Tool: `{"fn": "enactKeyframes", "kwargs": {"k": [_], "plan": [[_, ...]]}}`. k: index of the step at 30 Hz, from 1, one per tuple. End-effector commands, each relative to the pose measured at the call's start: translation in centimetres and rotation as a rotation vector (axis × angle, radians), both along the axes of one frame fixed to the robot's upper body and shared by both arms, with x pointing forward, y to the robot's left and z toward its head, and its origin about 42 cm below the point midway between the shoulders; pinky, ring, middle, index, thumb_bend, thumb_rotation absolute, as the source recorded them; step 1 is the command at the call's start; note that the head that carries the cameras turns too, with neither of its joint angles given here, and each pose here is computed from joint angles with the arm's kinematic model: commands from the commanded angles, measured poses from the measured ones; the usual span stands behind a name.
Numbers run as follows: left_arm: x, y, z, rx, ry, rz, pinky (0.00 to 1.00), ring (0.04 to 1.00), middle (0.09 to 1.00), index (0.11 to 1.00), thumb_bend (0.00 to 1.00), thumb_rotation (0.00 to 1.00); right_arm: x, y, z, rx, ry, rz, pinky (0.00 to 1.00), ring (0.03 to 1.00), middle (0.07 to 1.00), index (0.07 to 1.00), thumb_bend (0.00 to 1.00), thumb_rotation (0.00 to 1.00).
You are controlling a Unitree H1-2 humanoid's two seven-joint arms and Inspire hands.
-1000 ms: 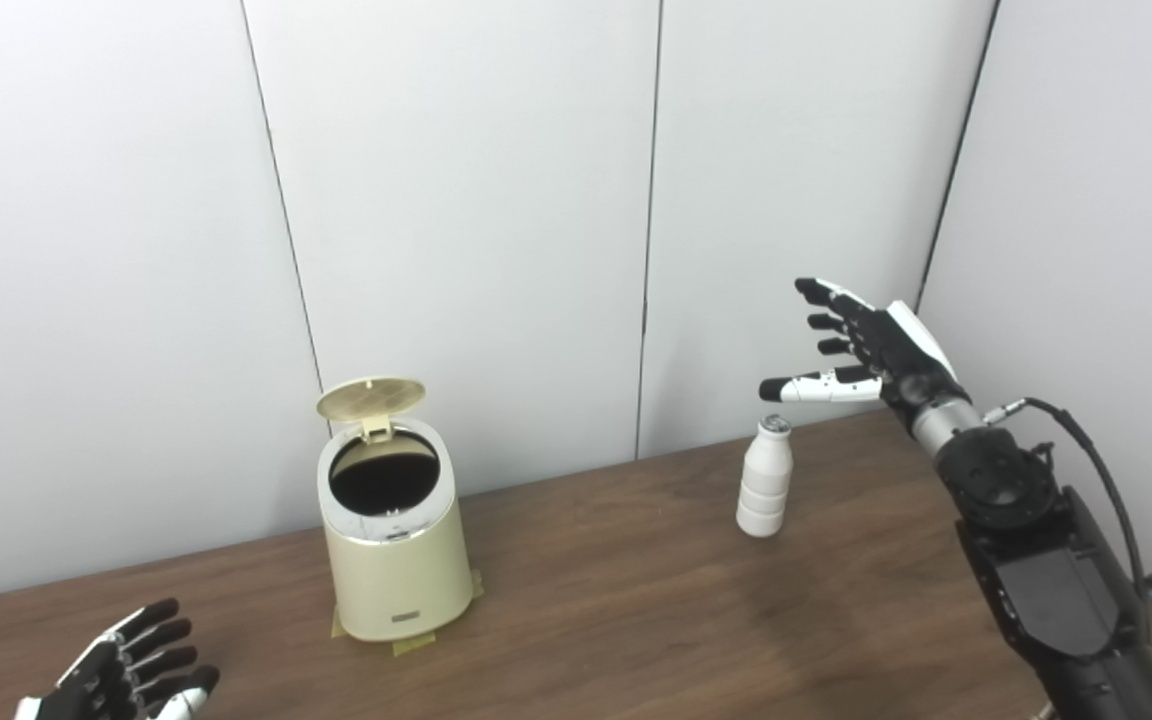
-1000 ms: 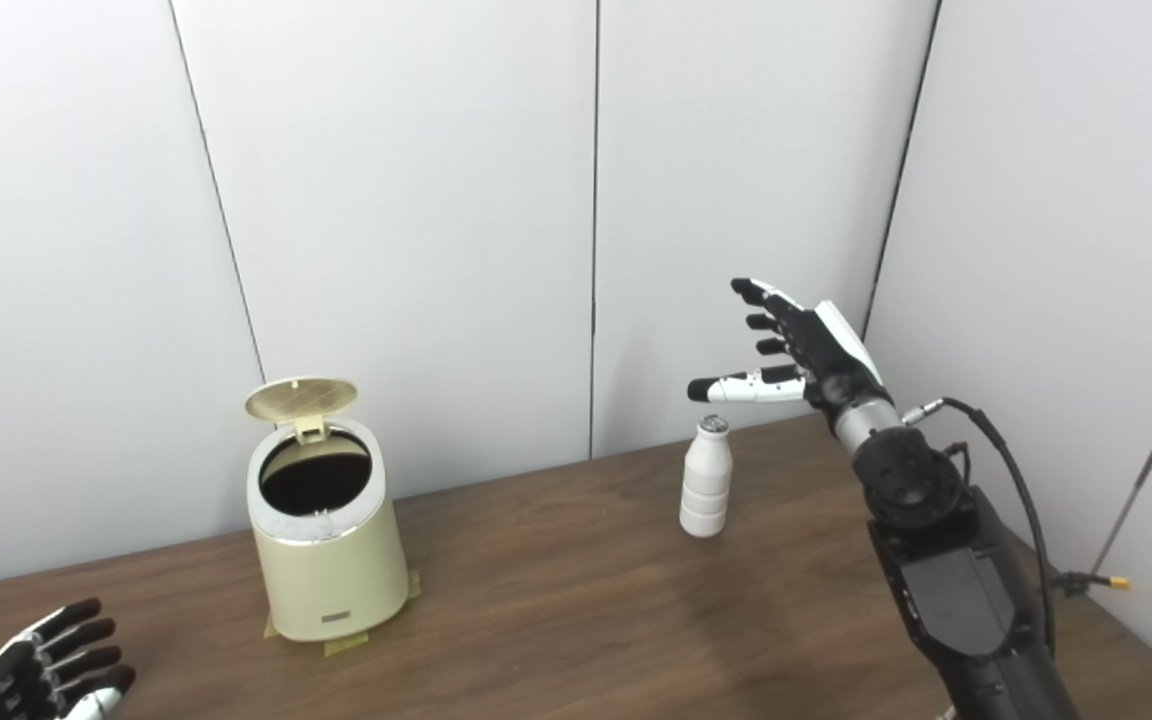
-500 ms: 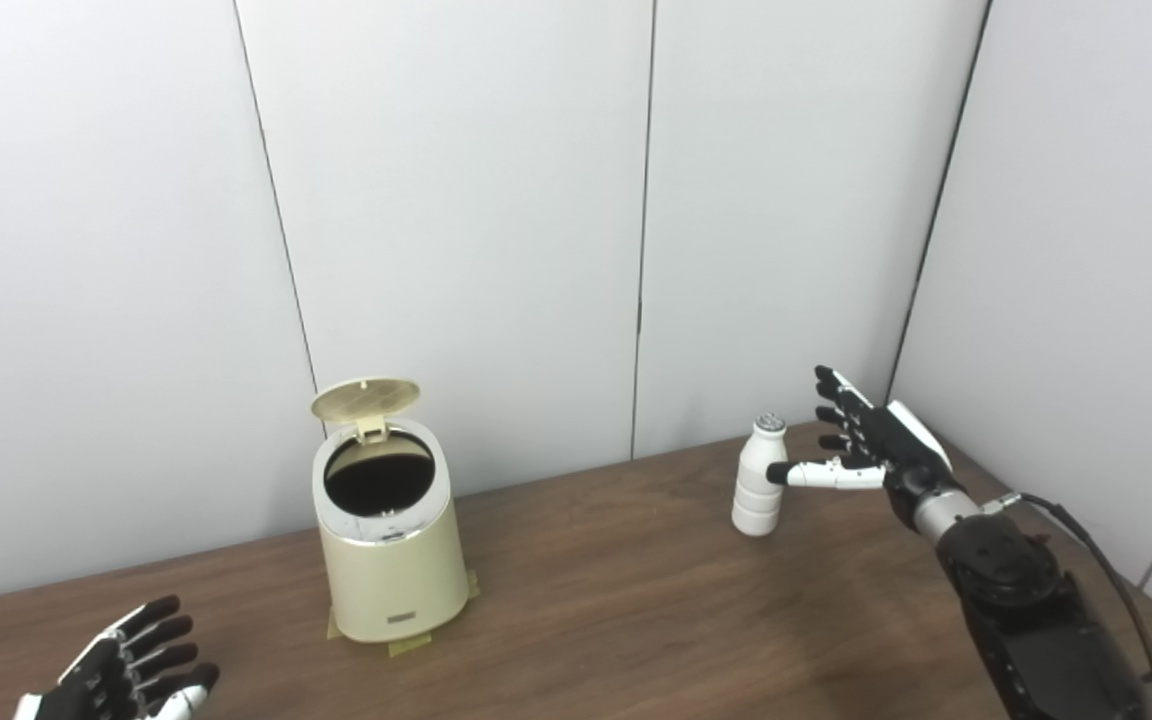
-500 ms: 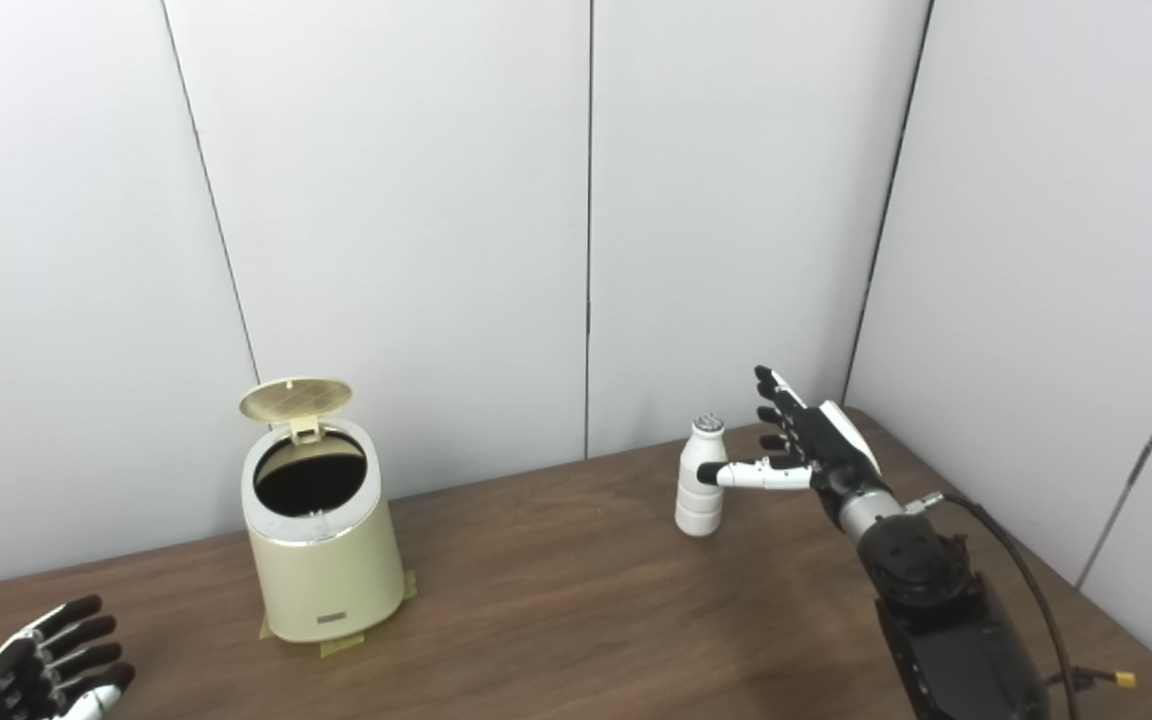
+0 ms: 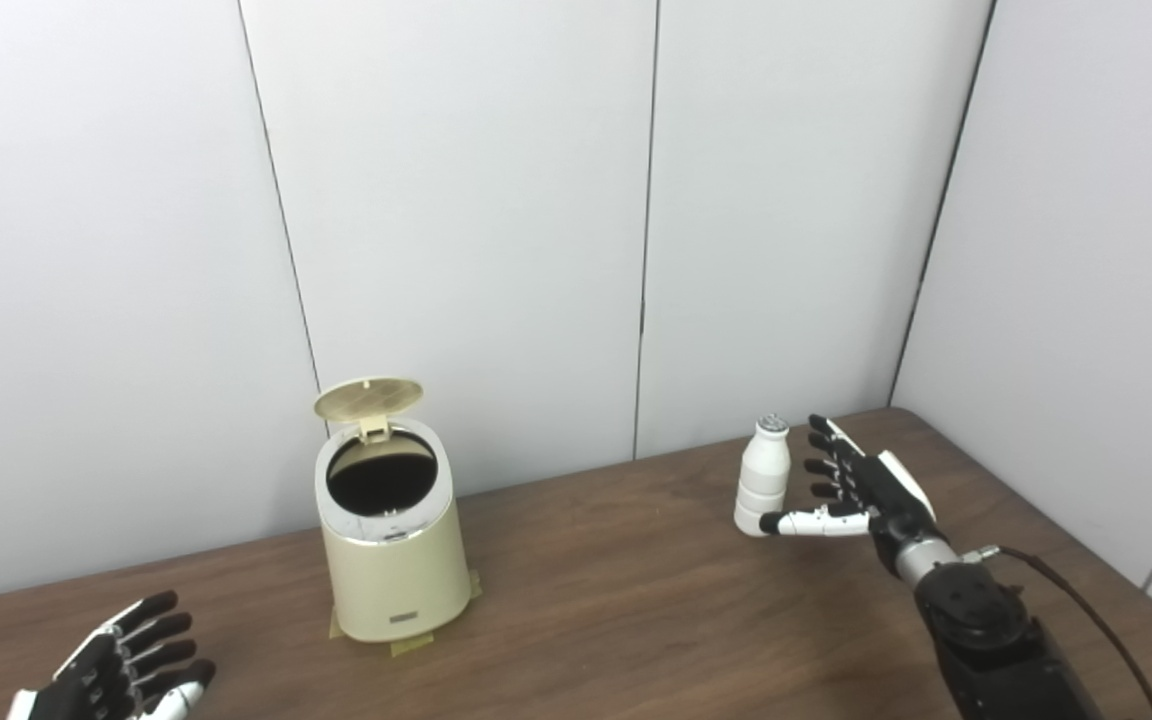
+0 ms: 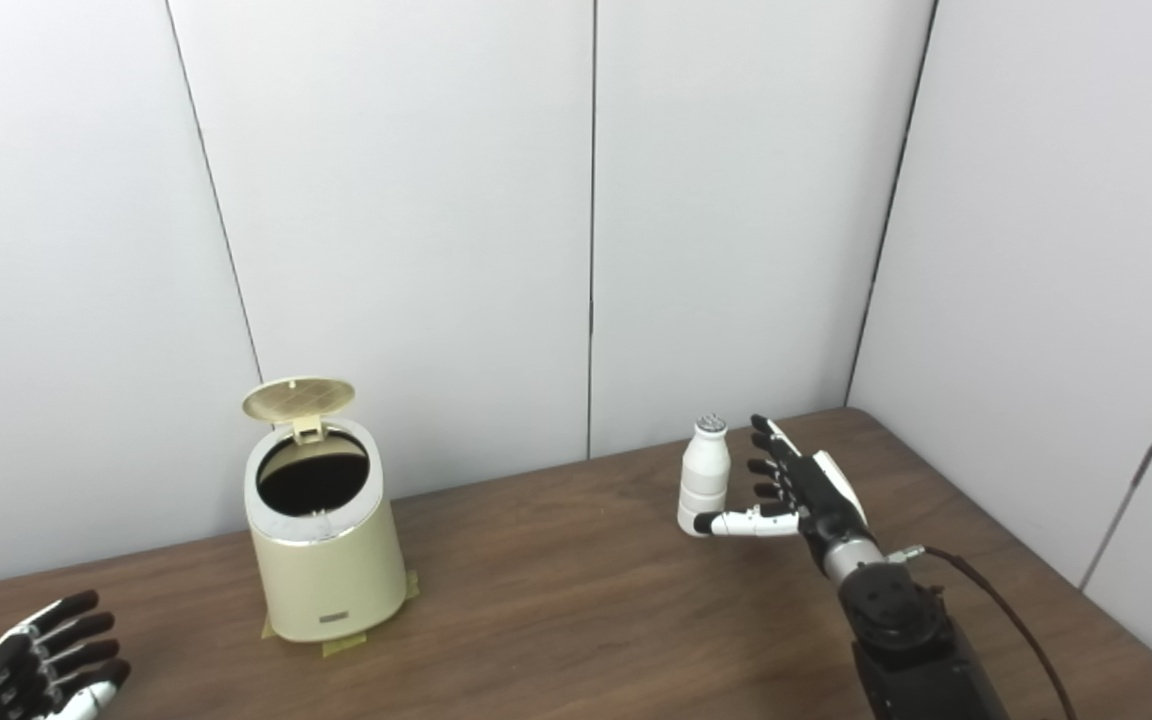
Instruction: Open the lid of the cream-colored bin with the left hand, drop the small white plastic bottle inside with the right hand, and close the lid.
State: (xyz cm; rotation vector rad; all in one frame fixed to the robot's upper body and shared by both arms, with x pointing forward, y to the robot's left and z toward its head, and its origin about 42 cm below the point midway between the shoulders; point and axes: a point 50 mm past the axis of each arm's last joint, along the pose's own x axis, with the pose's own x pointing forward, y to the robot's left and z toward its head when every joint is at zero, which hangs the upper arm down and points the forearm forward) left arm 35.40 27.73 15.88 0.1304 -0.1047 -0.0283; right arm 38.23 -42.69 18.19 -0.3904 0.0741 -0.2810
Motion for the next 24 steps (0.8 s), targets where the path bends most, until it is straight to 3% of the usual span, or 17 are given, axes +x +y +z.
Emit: {"fn": "enactKeyframes", "kwargs": {"k": [1, 24], "plan": [[0.7, 0.0, 2.3, 0.019, -0.073, -0.011, 0.67, 0.723, 0.761, 0.812, 0.51, 0.0, 1.4, -0.4, 3.3, -0.05, -0.132, 0.001, 0.83, 0.874, 0.932, 0.953, 0.83, 0.17], [0.3, -0.2, 2.7, 0.038, -0.068, -0.024, 0.7, 0.735, 0.776, 0.82, 0.48, 0.0, 3.3, 0.8, 1.4, -0.031, -0.131, -0.028, 0.78, 0.826, 0.86, 0.89, 0.84, 0.14]]}}
